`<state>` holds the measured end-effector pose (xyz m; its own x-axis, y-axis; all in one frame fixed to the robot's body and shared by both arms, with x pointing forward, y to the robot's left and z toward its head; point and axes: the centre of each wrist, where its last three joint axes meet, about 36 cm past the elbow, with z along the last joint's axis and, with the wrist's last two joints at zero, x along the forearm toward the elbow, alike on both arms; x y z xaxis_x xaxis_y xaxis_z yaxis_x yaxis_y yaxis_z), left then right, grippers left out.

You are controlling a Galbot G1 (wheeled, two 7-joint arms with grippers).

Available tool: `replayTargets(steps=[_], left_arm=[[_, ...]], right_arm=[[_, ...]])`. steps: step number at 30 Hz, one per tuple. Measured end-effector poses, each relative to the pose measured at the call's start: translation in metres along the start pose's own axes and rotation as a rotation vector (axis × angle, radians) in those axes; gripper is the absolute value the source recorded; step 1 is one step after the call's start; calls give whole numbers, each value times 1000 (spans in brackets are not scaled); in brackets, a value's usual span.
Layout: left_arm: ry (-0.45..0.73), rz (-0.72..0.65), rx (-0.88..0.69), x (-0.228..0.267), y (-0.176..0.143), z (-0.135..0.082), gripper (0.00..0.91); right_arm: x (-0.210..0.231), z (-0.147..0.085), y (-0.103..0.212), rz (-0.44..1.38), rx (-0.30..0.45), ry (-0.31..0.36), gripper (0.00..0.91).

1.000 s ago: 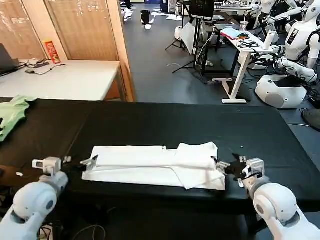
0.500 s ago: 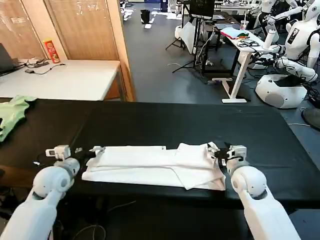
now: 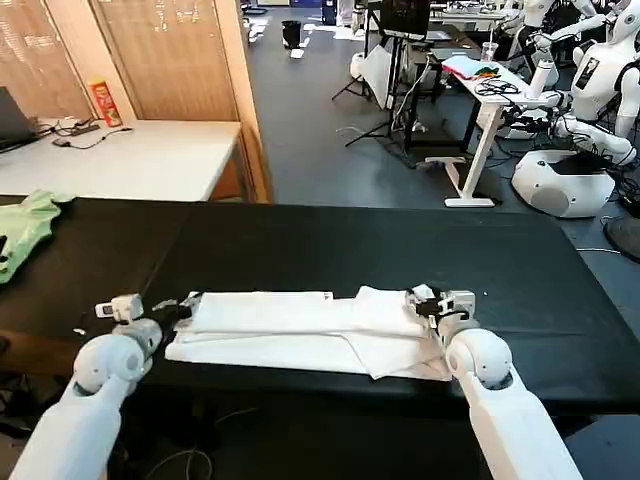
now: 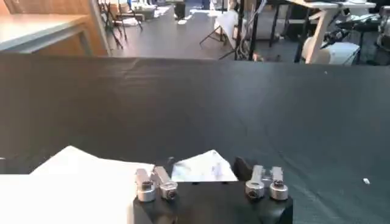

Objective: Fold and organize the clothes.

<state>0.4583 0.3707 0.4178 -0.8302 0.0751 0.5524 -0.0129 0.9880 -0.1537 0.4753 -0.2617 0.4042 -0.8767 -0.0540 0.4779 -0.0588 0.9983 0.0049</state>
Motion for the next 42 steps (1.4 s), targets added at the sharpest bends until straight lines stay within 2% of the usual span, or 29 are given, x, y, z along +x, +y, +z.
replayTargets(steps=[5, 10, 11, 12, 22, 29, 32, 37, 40, 42], left_arm=[[-47, -25, -51, -3, -4, 2, 0], [-77, -36, -77, -8, -7, -2, 0], [-80, -33, -79, -8, -8, -3, 439], [-82, -32, -84, -8, -8, -4, 878], [-130, -44, -117, -3, -2, -15, 878], [-129, -28, -50, 17, 7, -19, 878], [-135, -18, -35, 31, 4, -8, 878], [-105, -15, -29, 46, -4, 26, 878], [-92, -19, -12, 48, -6, 39, 878], [-85, -16, -8, 49, -8, 45, 770]], right_arm=[[5, 4, 3, 80, 17, -49, 0], [11, 11, 5, 83, 0, -67, 29], [12, 13, 4, 73, -2, -65, 117], [14, 14, 3, 63, -5, -63, 878], [40, 4, -13, 24, -8, -96, 878], [72, -5, -18, 12, -3, -128, 878], [84, -6, -17, 6, -2, -141, 878], [99, -4, -12, -7, -2, -150, 878], [104, -4, -11, -10, 1, -156, 878], [107, -4, -12, -6, 3, -158, 878]])
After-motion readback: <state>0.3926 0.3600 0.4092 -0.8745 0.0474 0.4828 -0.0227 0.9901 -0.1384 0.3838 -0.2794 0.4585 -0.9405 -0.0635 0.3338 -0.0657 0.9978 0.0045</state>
